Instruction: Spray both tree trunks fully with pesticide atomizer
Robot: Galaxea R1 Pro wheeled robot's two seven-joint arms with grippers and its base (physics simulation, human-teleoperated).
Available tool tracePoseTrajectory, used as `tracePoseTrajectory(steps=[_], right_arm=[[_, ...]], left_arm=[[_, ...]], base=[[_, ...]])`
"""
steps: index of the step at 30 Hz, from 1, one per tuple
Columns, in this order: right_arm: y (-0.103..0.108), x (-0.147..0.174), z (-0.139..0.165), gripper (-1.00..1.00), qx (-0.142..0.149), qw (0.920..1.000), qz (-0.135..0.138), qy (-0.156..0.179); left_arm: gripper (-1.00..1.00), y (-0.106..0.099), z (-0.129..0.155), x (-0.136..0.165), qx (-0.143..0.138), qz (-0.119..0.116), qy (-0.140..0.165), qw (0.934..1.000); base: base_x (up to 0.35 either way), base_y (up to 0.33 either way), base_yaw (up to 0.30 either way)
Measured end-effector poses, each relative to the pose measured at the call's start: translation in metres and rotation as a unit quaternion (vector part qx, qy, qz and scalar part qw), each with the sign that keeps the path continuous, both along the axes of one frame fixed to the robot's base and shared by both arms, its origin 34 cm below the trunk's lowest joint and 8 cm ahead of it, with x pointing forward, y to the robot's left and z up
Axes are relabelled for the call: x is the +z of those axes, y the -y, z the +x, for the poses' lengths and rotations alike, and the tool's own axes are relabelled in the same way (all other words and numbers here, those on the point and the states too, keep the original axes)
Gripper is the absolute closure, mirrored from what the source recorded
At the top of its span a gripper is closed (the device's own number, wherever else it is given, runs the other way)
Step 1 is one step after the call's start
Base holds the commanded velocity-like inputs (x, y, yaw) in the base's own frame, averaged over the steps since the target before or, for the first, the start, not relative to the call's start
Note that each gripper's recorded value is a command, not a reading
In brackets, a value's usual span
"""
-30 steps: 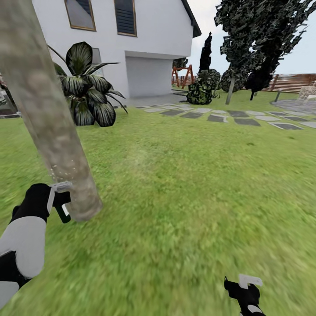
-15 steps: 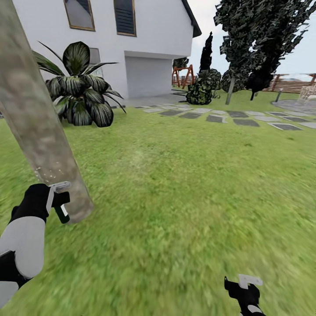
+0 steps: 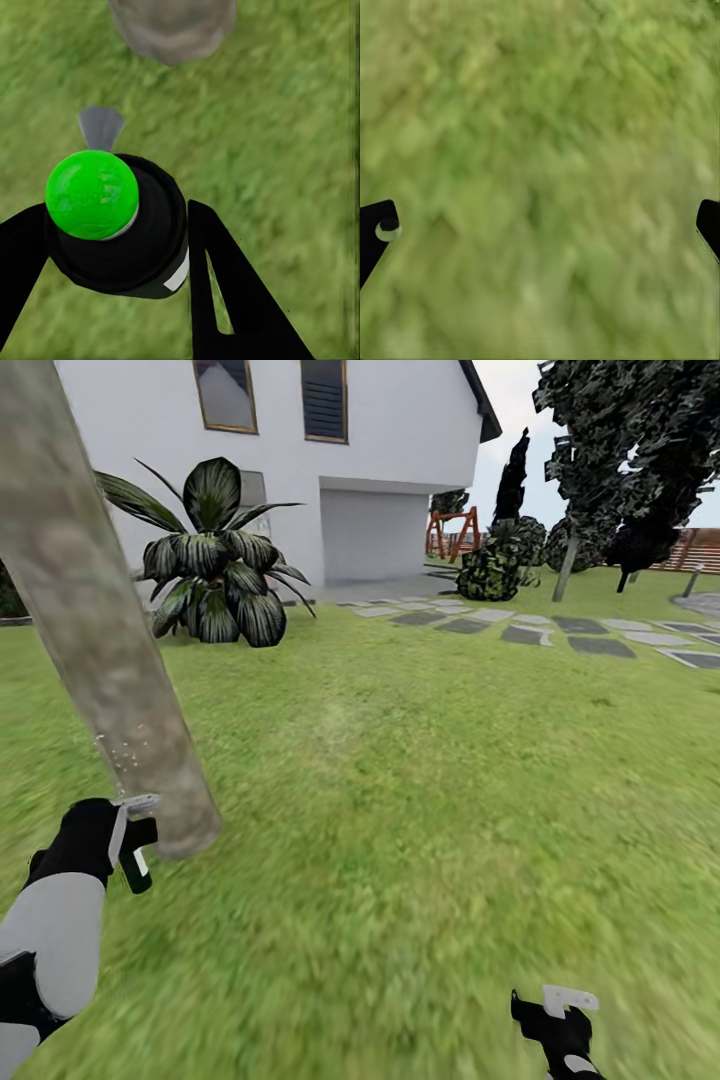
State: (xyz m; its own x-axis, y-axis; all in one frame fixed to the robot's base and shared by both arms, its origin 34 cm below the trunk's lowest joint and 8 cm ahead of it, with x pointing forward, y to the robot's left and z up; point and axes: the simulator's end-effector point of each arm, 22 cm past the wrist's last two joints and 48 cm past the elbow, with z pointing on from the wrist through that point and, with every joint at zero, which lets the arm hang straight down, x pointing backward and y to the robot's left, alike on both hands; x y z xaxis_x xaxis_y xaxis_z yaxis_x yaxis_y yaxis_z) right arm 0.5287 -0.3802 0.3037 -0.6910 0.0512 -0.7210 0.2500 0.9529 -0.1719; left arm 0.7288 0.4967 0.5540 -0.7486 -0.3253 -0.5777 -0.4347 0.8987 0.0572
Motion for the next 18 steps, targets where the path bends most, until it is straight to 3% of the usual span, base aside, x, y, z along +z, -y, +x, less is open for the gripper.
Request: tracePoseTrajectory(steps=[4,8,10,13,18], right_arm=[[0.0,0.0,0.0,-1.0,0.0,1.0,0.0,0.0],[0.0,0.0,0.0,-1.0,0.0,1.0,0.0,0.0],[0.0,0.0,0.0,-1.0,0.0,1.0,0.0,0.0],[0.0,0.0,0.0,-1.0,0.0,1.0,0.0,0.0],[0.0,0.0,0.0,-1.0,0.0,1.0,0.0,0.0]], left_arm=[[1.0,-0.004,-0.001,0.0,0.001,0.003,-0.001,1.0],[1.0,-0.02,-0.015,-0.008,0.023,-0.002,-0.003,0.9997],[1.0,-0.032,-0.025,-0.02,0.026,0.011,0.004,0.9996],[1.0,-0.031,-0.028,-0.027,0.026,0.012,0.007,0.9996],[1.0,-0.022,-0.033,-0.042,0.022,0.009,-0.009,0.9997]], base=[[0.258,-0.171,0.003],[0.27,-0.158,0.0],[0.306,-0.084,0.0],[0.278,-0.025,0.075],[0.039,-0.002,0.255]])
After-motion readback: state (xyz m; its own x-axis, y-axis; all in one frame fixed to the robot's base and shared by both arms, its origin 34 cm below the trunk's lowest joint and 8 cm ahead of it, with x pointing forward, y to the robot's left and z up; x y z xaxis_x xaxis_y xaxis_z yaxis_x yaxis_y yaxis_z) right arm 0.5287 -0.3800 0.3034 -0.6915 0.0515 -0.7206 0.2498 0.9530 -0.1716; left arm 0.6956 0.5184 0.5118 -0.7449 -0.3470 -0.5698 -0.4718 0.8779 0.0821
